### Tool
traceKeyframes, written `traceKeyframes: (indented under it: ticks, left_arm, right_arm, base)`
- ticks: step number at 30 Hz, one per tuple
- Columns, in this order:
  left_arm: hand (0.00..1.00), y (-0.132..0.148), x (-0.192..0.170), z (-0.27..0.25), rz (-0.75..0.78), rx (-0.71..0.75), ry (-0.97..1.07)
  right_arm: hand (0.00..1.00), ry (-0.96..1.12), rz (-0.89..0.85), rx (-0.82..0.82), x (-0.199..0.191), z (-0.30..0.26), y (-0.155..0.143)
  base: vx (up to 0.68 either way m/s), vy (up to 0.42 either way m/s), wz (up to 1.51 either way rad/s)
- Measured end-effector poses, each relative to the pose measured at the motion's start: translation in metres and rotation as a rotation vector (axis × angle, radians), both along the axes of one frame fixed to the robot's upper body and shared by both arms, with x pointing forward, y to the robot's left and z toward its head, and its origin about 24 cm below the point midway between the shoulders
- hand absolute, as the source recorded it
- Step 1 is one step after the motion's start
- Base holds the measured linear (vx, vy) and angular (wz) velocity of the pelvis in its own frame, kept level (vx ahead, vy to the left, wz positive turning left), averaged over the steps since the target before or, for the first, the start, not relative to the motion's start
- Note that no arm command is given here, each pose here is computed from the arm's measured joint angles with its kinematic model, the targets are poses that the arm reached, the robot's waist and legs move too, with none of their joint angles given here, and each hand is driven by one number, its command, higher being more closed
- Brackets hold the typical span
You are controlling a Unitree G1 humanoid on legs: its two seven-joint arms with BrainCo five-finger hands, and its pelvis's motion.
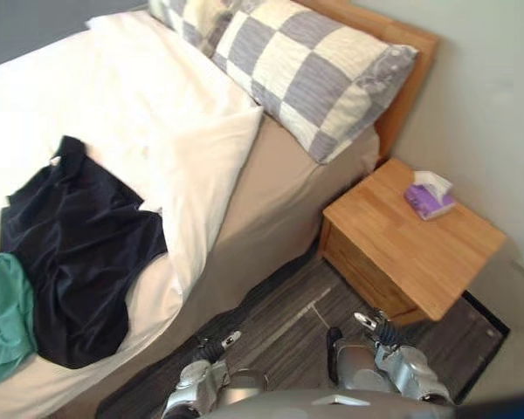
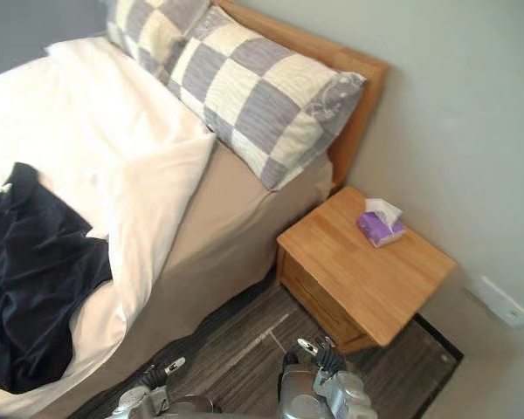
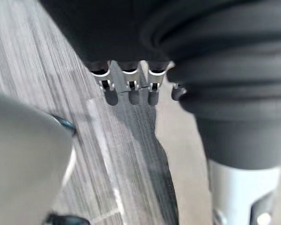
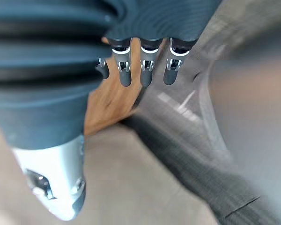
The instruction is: Tidy the bed and pick cloth on bed and put in laundry
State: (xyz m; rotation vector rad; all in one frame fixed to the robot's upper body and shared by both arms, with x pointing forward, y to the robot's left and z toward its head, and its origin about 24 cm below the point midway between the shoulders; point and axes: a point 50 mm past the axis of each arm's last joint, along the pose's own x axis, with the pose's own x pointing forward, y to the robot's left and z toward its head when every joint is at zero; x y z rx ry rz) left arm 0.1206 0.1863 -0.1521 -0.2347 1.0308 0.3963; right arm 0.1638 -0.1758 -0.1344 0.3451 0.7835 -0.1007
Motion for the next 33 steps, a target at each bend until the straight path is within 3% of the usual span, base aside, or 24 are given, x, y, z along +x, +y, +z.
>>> traceKeyframes:
  ticks: [3,8,15,27,33]
  left_arm:
    - [0.0,0.003,0.001,0.001,0.015,0.003,-0.005]
    - [0.0,0.0,-0.013,-0.004,0.025,-0.003,0.016]
    - [0.0,0.01,-0.018,-0.004,0.032,0.039,0.017]
    - [0.0,0.004,-0.009,-0.006,-0.239,0.106,0.091]
    - [0.0,0.012,0.001,-0.004,-0.363,0.14,0.124]
  right_arm:
    - [0.0,0.013,0.01,0.014,-0.003,-0.002,0.004]
    - [0.0,0.085,0.027,-0.052,-0.012,-0.008,-0.012]
    - [0.0,0.146,0.049,-0.029,-0.02,-0.014,0.0]
    - [0.0,0.148,-0.042,-0.093,-0.02,-0.014,-0.007]
    - [0.0,0.106,-0.168,-0.034,-0.016,-0.011,-0.004]
  base:
    - [0.14,-0.18,1.22]
    - [0.06,-0.008,1.07]
    - [0.03,0.055,0.38]
    - [-0.04,0.012,0.27]
    - [0.05,-0.061,0.71]
